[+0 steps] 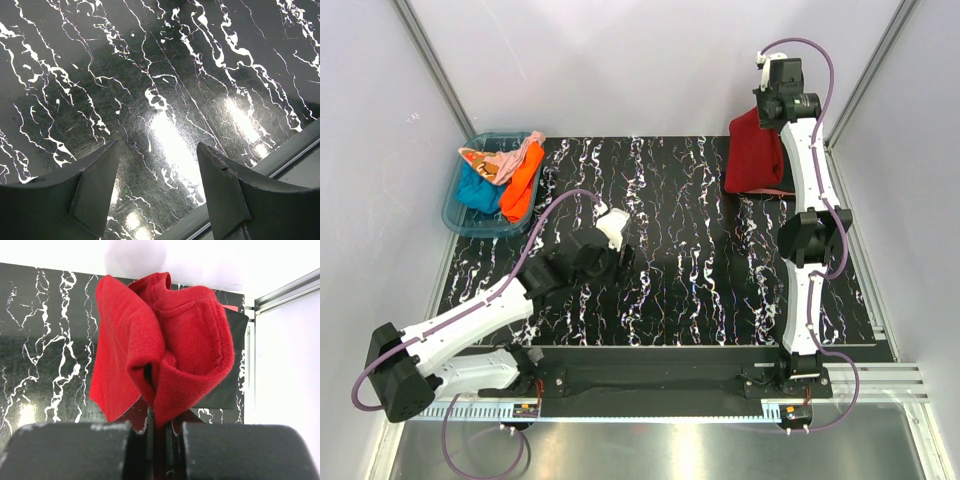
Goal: Fold and stack the t-shirts
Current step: Neatly place the folded tshirt to the corner
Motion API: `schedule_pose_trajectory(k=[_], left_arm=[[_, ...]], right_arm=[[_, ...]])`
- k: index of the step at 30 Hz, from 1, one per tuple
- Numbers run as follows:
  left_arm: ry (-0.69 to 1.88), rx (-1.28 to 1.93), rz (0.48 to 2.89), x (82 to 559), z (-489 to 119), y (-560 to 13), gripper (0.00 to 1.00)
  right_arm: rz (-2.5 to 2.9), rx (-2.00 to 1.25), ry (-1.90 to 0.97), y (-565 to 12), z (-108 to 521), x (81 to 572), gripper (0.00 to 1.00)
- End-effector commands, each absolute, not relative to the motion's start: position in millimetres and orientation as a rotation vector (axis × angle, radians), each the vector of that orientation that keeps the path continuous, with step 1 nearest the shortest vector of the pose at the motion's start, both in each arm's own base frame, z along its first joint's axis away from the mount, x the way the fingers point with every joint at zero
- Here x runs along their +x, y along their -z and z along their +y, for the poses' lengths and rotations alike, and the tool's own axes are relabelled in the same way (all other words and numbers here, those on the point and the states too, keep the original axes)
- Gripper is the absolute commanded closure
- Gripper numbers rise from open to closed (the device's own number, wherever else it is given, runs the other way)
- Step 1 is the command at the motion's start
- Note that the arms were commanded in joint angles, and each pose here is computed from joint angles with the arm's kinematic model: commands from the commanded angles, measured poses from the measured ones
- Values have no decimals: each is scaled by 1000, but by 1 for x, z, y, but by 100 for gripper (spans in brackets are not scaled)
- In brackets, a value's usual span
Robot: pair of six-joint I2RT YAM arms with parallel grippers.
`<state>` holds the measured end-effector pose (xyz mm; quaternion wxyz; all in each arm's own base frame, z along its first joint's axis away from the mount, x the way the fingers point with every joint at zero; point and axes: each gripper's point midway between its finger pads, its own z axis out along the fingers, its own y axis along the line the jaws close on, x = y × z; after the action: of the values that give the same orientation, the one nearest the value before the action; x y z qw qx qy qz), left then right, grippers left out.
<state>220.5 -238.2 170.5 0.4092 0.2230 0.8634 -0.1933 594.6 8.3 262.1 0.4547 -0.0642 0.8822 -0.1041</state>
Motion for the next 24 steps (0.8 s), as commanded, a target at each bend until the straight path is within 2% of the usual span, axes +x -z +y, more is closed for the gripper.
schedule_pose_trajectory(k=[1, 8, 24], left_arm=[[552, 542, 2078, 232, -252, -204, 32], [558, 543, 2074, 232, -253, -205, 32], [542, 557, 2092, 232, -251, -198, 32]], right_arm=[[1970, -108, 230, -363, 4, 571, 100], [1980, -130, 218, -367, 7, 561, 100], [2043, -161, 234, -328, 4, 579, 100]])
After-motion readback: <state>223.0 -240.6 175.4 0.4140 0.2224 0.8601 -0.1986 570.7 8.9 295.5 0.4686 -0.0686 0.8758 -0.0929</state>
